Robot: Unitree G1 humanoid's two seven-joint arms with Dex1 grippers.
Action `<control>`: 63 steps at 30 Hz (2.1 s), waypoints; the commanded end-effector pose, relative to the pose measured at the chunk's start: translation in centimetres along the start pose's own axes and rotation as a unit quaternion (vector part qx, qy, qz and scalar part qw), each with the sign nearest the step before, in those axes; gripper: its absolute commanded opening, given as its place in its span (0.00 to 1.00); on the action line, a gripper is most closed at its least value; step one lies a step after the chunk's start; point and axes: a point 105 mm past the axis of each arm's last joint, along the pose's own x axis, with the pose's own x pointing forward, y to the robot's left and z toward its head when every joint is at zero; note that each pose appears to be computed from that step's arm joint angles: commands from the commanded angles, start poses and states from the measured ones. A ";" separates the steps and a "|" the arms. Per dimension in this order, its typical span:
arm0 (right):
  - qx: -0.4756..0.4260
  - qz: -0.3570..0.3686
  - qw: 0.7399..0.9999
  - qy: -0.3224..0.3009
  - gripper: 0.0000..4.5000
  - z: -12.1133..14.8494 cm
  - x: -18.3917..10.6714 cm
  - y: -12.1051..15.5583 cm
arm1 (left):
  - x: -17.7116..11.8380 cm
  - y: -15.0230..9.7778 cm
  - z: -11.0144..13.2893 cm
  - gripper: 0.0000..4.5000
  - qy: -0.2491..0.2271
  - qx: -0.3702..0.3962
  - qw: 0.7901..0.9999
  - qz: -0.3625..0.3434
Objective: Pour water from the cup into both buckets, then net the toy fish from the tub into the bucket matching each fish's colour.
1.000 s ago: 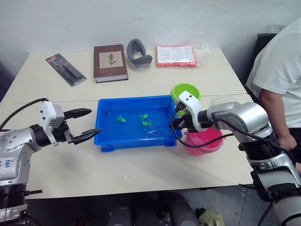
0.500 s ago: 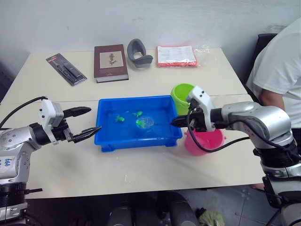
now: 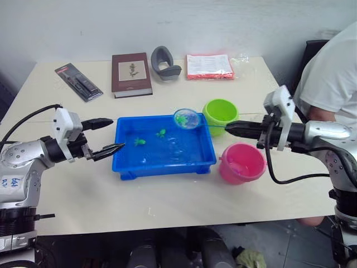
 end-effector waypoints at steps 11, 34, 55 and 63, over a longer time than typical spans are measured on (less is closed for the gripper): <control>-0.268 -0.196 0.941 0.062 0.00 -1.0 -4.3 -7.3 | 4.5 0.3 1.0 0.99 -0.038 -0.001 0.999 -0.024; -0.704 -0.138 0.689 0.104 0.00 -3.5 -3.3 -7.2 | 3.2 -0.4 0.8 0.99 -0.039 -0.007 0.999 -0.029; -0.012 0.092 0.987 0.129 0.00 -2.9 2.9 3.1 | -5.2 1.2 -2.2 0.99 0.025 -0.028 0.997 0.068; -0.032 0.067 0.978 0.197 0.00 -4.6 6.4 2.4 | -6.5 1.0 -2.0 0.99 0.044 -0.040 0.995 0.081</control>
